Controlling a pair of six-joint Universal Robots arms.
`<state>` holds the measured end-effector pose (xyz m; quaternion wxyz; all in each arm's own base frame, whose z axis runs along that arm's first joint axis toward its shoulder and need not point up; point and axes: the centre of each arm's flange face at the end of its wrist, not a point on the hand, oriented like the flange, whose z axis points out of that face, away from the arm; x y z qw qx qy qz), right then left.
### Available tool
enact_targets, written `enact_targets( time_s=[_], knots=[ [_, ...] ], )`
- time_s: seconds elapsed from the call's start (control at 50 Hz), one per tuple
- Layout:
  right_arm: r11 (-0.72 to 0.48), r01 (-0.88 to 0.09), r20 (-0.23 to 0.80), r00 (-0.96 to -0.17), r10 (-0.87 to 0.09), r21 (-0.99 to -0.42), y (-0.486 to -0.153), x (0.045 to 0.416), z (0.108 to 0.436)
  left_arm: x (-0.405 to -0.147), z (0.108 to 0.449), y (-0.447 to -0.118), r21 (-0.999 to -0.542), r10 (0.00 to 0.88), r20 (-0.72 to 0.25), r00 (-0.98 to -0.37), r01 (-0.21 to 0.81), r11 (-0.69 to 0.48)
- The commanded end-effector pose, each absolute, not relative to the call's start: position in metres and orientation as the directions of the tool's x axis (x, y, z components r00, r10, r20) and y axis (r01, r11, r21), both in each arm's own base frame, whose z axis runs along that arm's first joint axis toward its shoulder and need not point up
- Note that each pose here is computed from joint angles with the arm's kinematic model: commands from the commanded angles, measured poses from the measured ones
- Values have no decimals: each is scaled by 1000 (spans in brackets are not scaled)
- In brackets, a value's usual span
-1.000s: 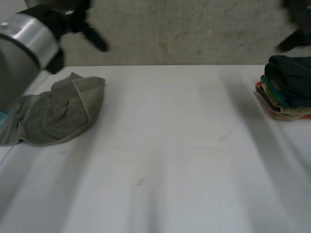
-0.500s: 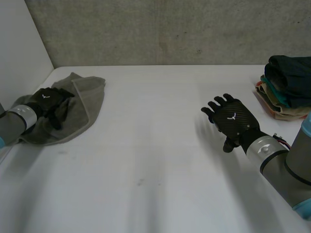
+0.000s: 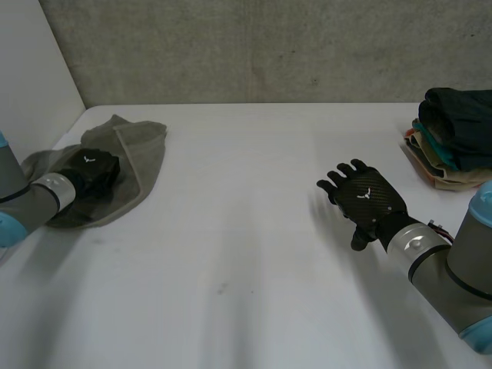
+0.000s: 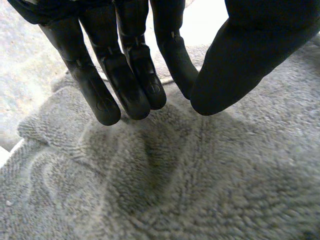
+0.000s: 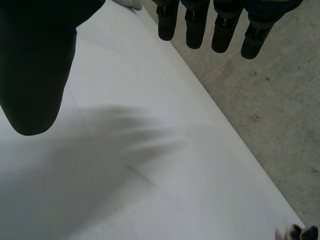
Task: Fold the laundry.
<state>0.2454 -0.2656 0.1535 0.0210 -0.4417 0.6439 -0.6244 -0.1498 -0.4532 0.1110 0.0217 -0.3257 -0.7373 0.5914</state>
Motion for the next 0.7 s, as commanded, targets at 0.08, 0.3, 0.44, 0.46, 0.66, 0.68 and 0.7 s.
enact_targets(
  time_s=[0.08,0.3,0.44,0.46,0.66,0.68,0.7],
  knots=[
    [-169,-546,527,-607,-595,-821,-265,245,153,-161,115,-448,-883,484,-368,-794,461,85],
    [-168,-545,525,-607,-597,-822,-264,245,153,-159,143,-401,-866,426,-326,-844,447,224],
    [-166,-548,523,-601,-605,-820,-261,246,150,-155,128,-392,-841,385,-338,-859,459,286],
    [-167,-547,523,-600,-605,-820,-261,247,150,-155,128,-393,-841,383,-338,-859,459,286],
    [-163,-551,523,-596,-610,-819,-260,247,148,-147,114,-407,-845,356,-348,-868,454,283],
    [-162,-551,523,-597,-609,-819,-260,246,148,-147,114,-408,-845,355,-349,-867,456,281],
    [-163,-550,522,-596,-610,-819,-260,246,148,-147,113,-409,-845,355,-349,-867,456,281]
  ],
)
